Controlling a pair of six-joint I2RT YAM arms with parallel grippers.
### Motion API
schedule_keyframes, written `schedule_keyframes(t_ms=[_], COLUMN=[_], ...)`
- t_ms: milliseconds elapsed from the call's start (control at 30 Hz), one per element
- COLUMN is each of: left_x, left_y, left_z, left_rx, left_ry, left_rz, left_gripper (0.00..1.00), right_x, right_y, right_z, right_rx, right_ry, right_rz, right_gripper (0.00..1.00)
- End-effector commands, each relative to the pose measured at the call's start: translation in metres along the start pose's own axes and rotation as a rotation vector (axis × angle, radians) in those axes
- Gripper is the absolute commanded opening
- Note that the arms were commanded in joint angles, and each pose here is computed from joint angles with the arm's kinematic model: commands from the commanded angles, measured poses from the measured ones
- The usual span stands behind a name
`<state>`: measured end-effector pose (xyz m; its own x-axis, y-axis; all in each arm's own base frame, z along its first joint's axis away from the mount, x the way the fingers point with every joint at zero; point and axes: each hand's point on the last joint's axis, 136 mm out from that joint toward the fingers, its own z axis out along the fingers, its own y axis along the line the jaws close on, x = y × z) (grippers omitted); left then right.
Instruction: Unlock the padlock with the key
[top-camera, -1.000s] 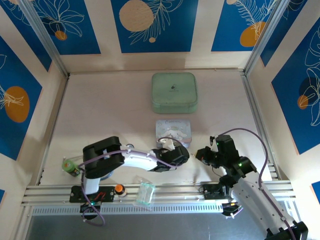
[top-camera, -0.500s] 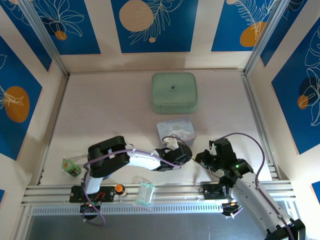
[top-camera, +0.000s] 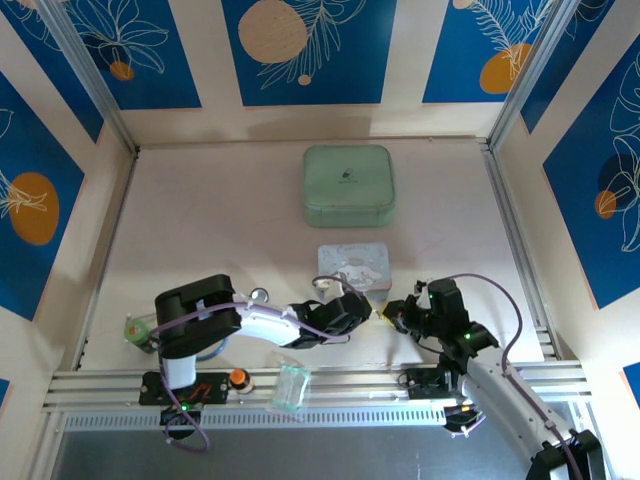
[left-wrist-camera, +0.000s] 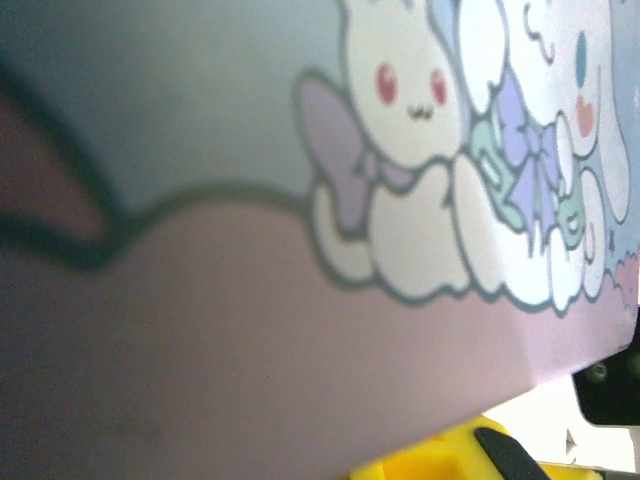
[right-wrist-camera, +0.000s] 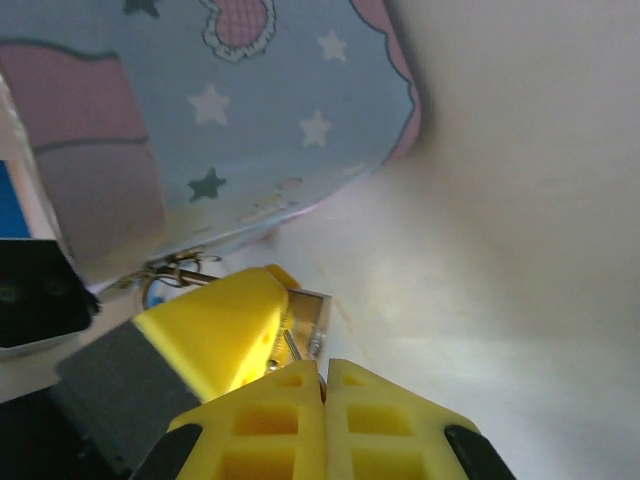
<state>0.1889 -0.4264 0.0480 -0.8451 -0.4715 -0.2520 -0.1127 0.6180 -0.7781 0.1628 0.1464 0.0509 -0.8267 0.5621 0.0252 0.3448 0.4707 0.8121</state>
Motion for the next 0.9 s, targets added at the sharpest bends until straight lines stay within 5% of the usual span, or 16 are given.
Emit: schedule_keyframes(t_ms=[0,433,633,867], left_x=[0.003,-0.010,-0.013,-0.019], left_y=[-0.006,-0.006,0.001,-0.002], left_z=[0.000,-0.002,-0.007,-0.007], left_rx=[0.070,0.138,-0.012,-0.040], left_ry=[0.048,0.028,0.043,0.036], left_rz=[-0.134,-0.247,-0.123,-0.065], left_gripper=[0.00,0.00,0.00,0.00], right_x=[0.011,0.006,0.005,0.006], right_y=[-0.013,-0.009,-0.004,0.010], right_z=[0.003,-0.010,-0.013,-0.015], right_rx=[-0.007,-0.047,-0.039,-0.064], right_ry=[0.061,0.091,0.122,0.141], right_rz=[0.097,0.124,0.082,0.056], right_gripper=[0.00,0.00,0.00,0.00])
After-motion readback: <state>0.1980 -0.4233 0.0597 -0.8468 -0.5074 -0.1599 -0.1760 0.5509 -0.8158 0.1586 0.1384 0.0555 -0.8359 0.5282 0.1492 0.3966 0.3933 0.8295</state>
